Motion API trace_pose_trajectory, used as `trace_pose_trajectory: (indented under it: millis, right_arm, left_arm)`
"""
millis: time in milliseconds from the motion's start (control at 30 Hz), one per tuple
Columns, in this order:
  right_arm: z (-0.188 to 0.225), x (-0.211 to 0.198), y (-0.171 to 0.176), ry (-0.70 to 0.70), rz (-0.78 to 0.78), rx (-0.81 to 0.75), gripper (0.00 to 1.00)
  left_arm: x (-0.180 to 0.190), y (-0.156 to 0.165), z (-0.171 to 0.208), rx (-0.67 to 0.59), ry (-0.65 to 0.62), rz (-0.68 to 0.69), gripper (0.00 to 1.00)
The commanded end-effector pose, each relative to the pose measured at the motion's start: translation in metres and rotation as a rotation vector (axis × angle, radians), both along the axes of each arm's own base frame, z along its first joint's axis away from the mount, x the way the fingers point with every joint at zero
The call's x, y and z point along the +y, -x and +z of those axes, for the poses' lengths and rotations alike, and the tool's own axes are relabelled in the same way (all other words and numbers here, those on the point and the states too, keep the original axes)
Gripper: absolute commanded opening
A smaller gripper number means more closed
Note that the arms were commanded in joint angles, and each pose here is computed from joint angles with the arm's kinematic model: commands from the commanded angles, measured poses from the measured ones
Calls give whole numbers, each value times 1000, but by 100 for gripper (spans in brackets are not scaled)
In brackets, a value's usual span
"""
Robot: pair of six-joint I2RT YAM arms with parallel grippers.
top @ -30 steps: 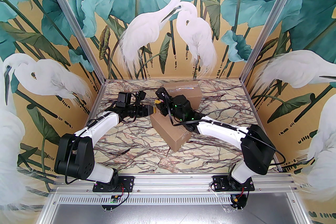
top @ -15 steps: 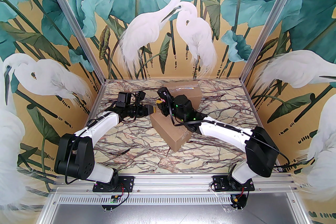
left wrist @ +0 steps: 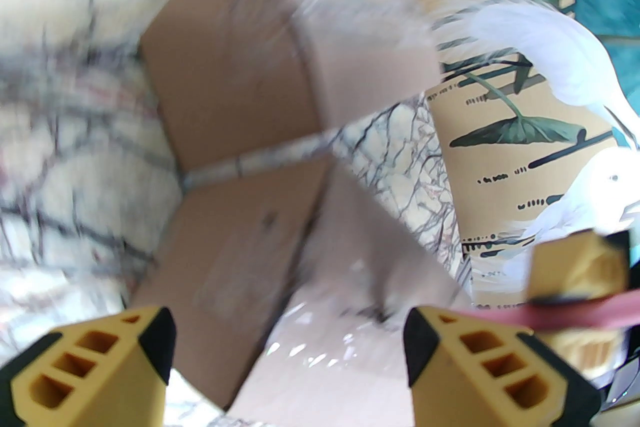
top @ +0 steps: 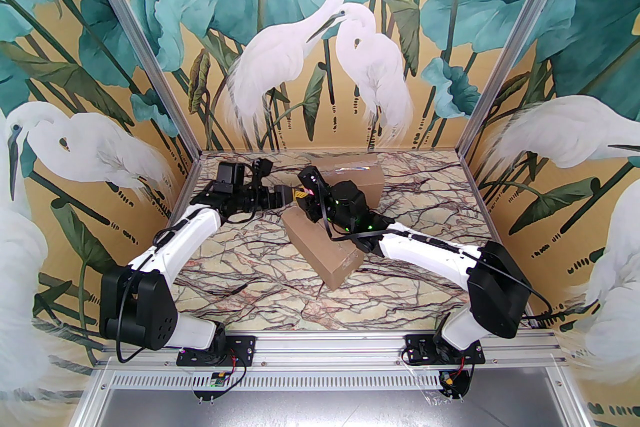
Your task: Unpack the express box
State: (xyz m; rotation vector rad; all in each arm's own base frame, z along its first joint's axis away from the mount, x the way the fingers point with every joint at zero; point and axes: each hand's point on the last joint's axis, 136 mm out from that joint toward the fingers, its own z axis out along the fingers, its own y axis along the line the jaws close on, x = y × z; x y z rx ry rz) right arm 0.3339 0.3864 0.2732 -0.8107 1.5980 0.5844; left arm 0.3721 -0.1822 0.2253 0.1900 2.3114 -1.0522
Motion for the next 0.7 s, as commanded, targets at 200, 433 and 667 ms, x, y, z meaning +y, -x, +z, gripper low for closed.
trace_pose_trajectory:
  millis: [200,433,667]
  right_arm:
    - [22,6,1,-54,13,-35,0]
    - [28,8,-2,-74,7,-52,0]
    - [34,7,-2,-87,4,-56,0]
  left_arm:
    - [-19,-12,-46,86,-83,-87,82]
    - [-23,-8,-63,109,-94,-106,82]
    - [-20,-4,-74,128,-112,-99,82]
